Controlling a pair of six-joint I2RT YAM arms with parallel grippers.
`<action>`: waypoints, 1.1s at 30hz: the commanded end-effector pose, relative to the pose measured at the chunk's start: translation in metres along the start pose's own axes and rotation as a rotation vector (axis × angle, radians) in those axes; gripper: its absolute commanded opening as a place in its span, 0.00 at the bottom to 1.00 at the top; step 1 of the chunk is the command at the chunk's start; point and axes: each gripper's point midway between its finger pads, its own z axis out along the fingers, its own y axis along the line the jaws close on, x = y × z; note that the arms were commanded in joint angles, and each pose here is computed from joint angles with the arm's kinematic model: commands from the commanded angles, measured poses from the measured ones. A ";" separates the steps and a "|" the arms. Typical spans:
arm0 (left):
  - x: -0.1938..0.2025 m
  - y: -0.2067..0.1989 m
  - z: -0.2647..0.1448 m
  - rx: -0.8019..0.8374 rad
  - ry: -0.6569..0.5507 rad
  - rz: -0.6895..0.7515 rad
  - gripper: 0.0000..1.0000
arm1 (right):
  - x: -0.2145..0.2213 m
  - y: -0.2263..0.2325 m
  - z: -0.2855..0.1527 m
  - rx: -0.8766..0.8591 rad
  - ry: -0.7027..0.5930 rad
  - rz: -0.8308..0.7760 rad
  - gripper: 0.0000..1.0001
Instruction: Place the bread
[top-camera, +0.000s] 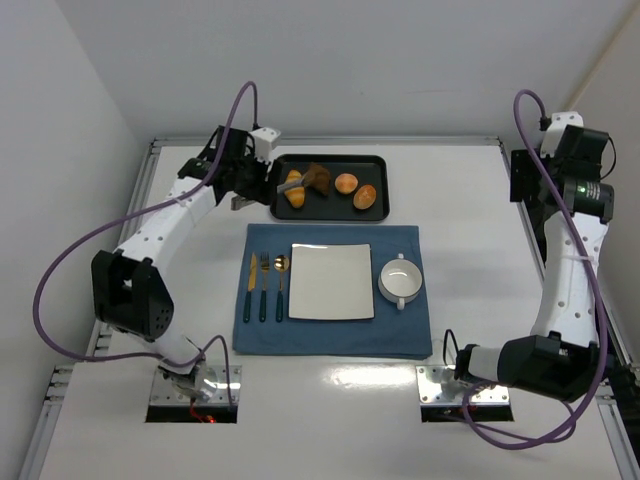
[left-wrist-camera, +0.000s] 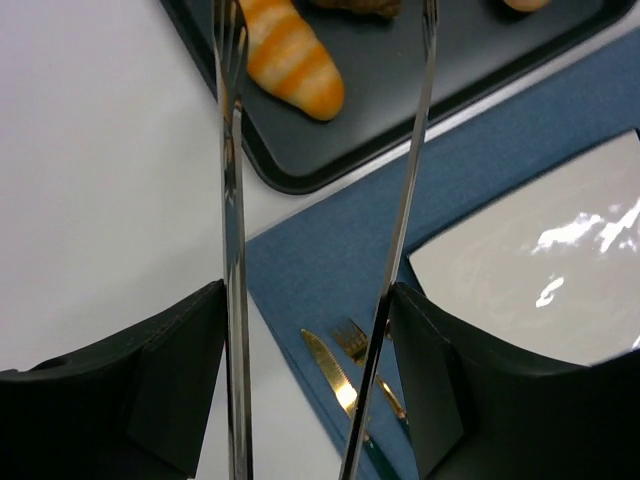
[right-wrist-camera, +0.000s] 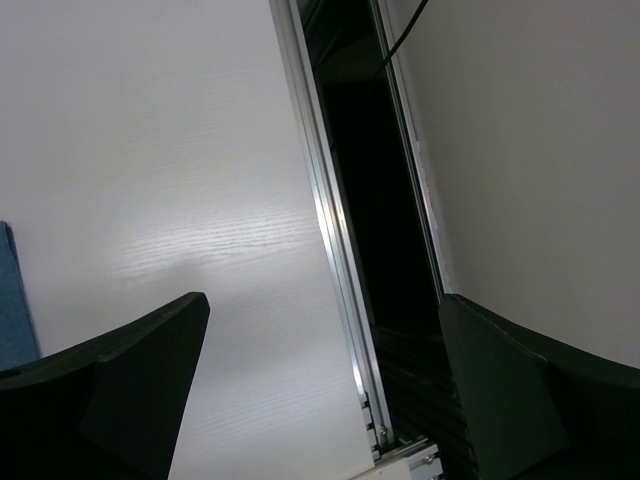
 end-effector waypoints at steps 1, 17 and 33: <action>-0.019 0.014 0.005 -0.077 -0.040 -0.104 0.61 | -0.007 -0.002 -0.006 0.003 -0.042 0.027 1.00; -0.013 0.021 0.031 -0.193 -0.012 -0.179 0.59 | -0.003 -0.007 -0.002 0.014 -0.027 0.036 1.00; 0.004 0.001 0.057 -0.224 0.048 -0.158 0.59 | -0.004 -0.015 -0.003 0.031 -0.029 0.047 1.00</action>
